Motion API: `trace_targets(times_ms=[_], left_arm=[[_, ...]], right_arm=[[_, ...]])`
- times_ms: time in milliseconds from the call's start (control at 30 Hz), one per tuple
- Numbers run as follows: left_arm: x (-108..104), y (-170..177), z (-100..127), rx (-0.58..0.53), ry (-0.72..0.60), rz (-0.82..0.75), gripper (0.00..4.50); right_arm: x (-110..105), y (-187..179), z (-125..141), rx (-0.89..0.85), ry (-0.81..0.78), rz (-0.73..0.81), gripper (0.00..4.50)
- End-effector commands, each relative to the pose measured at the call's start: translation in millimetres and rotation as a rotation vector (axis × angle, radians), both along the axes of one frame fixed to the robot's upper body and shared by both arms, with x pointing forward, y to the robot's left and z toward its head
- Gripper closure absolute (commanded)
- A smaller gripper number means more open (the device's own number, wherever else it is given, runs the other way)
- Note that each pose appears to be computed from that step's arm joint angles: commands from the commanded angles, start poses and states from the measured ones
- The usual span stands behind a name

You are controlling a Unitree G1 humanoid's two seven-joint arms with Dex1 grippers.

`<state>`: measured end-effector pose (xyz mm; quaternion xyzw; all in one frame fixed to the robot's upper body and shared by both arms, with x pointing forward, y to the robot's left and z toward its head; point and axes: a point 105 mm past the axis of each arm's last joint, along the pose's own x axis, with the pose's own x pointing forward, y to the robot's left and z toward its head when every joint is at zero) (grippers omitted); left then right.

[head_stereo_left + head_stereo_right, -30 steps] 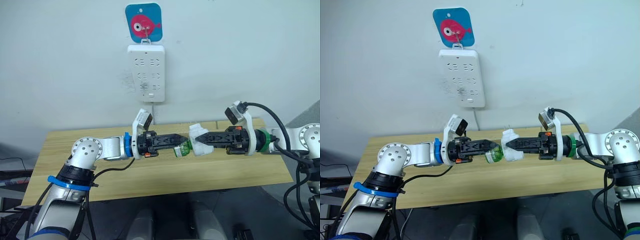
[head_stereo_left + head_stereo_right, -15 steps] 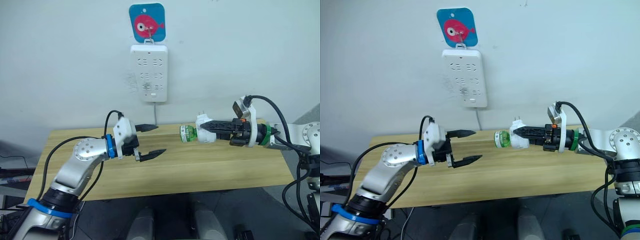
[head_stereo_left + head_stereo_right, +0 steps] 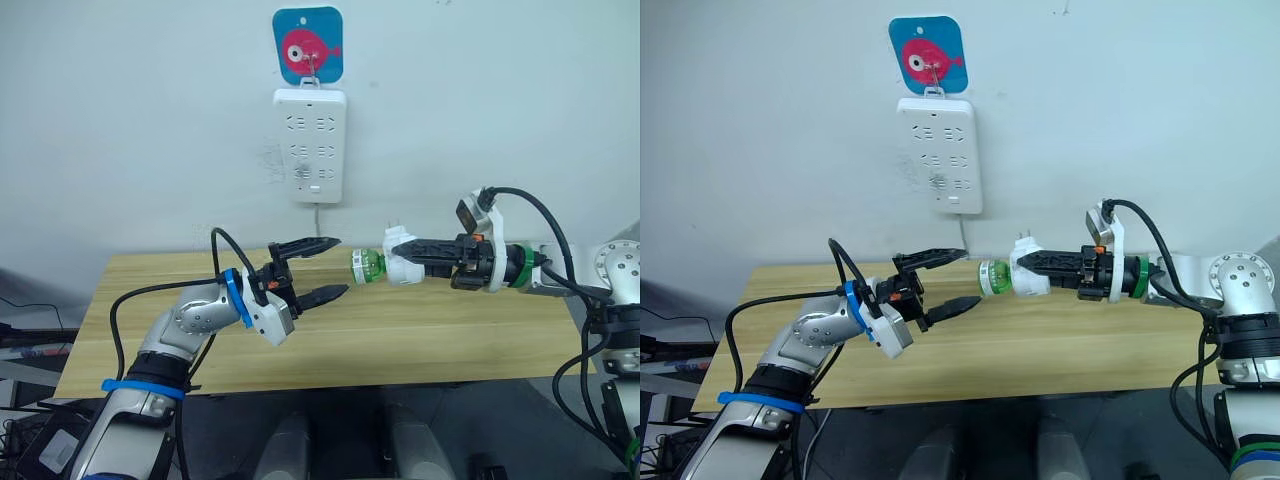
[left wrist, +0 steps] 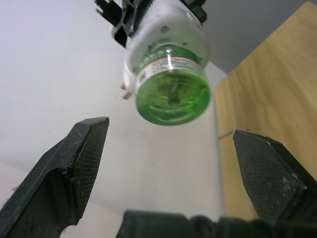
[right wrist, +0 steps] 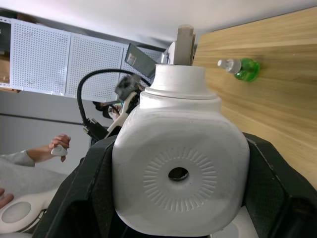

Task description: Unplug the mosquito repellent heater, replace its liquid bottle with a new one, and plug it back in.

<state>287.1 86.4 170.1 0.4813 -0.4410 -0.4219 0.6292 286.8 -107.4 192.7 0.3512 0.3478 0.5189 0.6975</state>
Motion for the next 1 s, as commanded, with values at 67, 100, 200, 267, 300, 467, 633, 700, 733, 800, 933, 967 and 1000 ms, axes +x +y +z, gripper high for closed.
trace_targets(times_ms=[67, 100, 200, 267, 300, 467, 633, 700, 733, 800, 933, 967, 1000], left_arm=[[-7, -10, 3, -0.015, -0.045, -0.063, 0.07], [-7, -11, 3, -0.012, -0.046, -0.069, 0.07], [-9, -12, 2, -0.005, -0.053, -0.086, 0.07], [-11, -14, 4, -0.013, -0.069, -0.098, 0.07], [-11, -15, 6, -0.017, -0.078, -0.104, 0.07], [-12, -19, 5, -0.005, -0.090, -0.122, 0.24], [-15, -19, 5, -0.001, -0.096, -0.144, 1.53], [-15, -20, 4, 0.009, -0.092, -0.157, 2.11], [-16, -21, 4, 0.012, -0.091, -0.161, 2.25], [-17, -23, 4, 0.010, -0.094, -0.176, 2.25], [-19, -28, 8, 0.000, -0.070, -0.207, 2.25], [-17, -29, 10, -0.013, -0.033, -0.205, 2.25], [-15, -29, 13, -0.028, 0.005, -0.197, 2.25]], right_arm=[[-5, 4, 18, 0.042, -0.063, 0.033, 1.49], [-4, 4, 19, 0.044, -0.063, 0.034, 1.49], [-4, 5, 19, 0.047, -0.064, 0.036, 1.49], [-6, 5, 19, 0.048, -0.065, 0.043, 1.49], [-6, 6, 18, 0.048, -0.065, 0.046, 1.49], [-7, 8, 17, 0.049, -0.065, 0.049, 1.49], [-8, 9, 17, 0.053, -0.065, 0.054, 1.49], [-9, 10, 17, 0.056, -0.064, 0.062, 1.49], [-10, 10, 17, 0.057, -0.065, 0.067, 1.49], [-11, 11, 16, 0.055, -0.065, 0.072, 1.49], [-12, 10, 15, 0.044, -0.063, 0.077, 1.49], [-13, 10, 14, 0.041, -0.062, 0.078, 1.49], [-13, 9, 14, 0.038, -0.062, 0.079, 1.49]])
